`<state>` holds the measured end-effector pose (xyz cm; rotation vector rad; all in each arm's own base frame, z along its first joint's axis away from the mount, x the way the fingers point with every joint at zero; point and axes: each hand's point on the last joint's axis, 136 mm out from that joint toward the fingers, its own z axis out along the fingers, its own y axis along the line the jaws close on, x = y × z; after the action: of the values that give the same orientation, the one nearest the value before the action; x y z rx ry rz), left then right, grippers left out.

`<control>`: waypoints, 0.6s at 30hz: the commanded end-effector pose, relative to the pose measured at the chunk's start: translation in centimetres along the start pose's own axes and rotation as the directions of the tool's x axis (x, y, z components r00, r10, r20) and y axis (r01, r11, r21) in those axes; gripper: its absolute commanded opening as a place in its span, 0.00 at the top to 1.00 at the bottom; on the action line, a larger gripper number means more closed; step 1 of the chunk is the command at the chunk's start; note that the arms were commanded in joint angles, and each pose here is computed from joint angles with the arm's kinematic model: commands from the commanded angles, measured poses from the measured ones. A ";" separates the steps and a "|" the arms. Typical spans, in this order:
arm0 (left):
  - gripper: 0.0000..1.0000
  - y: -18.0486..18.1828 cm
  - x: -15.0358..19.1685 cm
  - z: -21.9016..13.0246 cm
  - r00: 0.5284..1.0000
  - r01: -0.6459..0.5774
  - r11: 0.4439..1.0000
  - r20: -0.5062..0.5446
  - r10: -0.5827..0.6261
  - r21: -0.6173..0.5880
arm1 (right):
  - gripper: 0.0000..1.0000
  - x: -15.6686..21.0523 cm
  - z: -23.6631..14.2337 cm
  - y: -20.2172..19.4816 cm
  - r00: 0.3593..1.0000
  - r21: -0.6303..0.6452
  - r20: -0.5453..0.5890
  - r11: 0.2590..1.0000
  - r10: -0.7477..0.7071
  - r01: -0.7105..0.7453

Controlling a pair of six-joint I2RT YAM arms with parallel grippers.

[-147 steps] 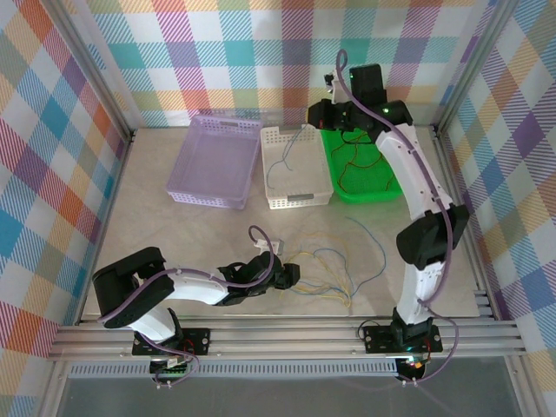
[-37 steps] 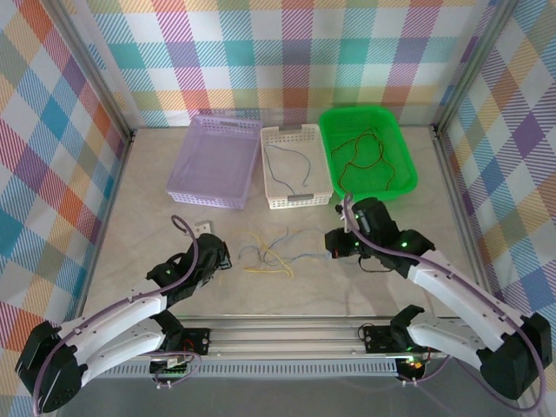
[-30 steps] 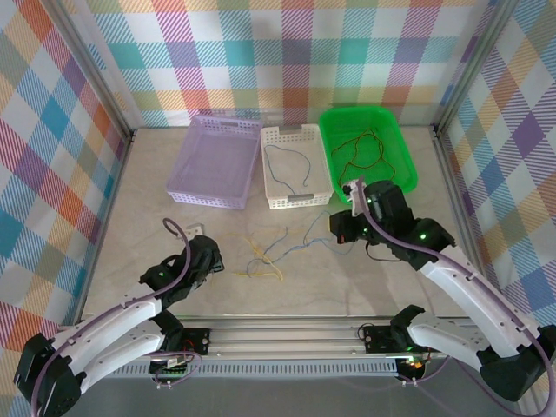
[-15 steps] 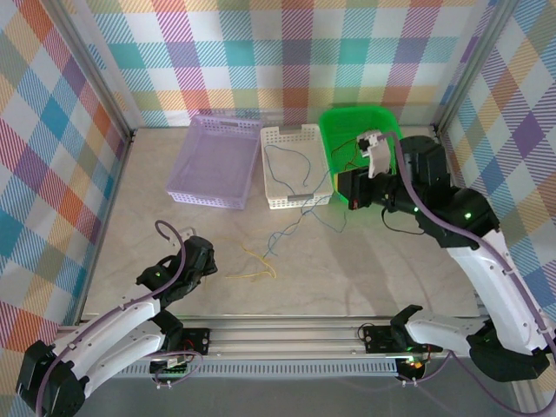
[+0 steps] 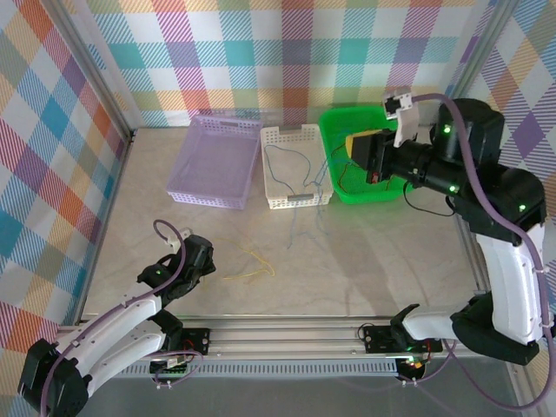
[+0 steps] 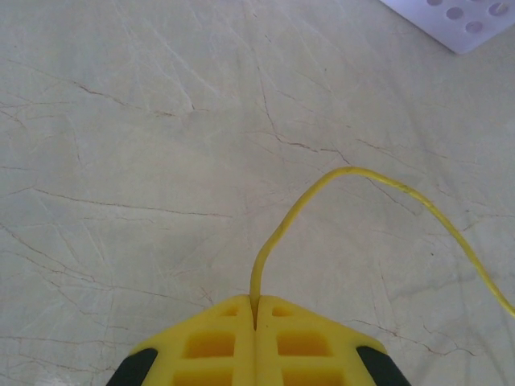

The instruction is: Untangle the cables

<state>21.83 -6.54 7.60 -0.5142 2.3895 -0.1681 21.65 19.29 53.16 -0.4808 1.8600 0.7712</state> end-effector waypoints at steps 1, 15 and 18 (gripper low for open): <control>1.00 0.7 0.2 0.2 1.000 0.022 0.999 -0.012 -0.022 -0.025 | 1.00 -0.8 -1.2 0.6 1.000 -0.014 0.001 0.999 -0.029 0.029; 1.00 0.7 -0.2 -0.2 0.999 0.033 0.999 0.003 -0.033 -0.012 | 1.00 2.0 0.2 0.3 0.999 -0.043 -0.043 0.999 0.006 -0.008; 1.00 0.6 -0.8 -0.8 0.999 0.036 0.999 0.025 -0.036 0.002 | 1.00 5.0 1.6 -0.7 0.995 -0.031 -0.095 0.999 0.032 -0.035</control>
<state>21.83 -6.51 8.01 -0.5226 2.3752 -0.1907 21.15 19.78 48.68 -0.5203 1.9691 0.7871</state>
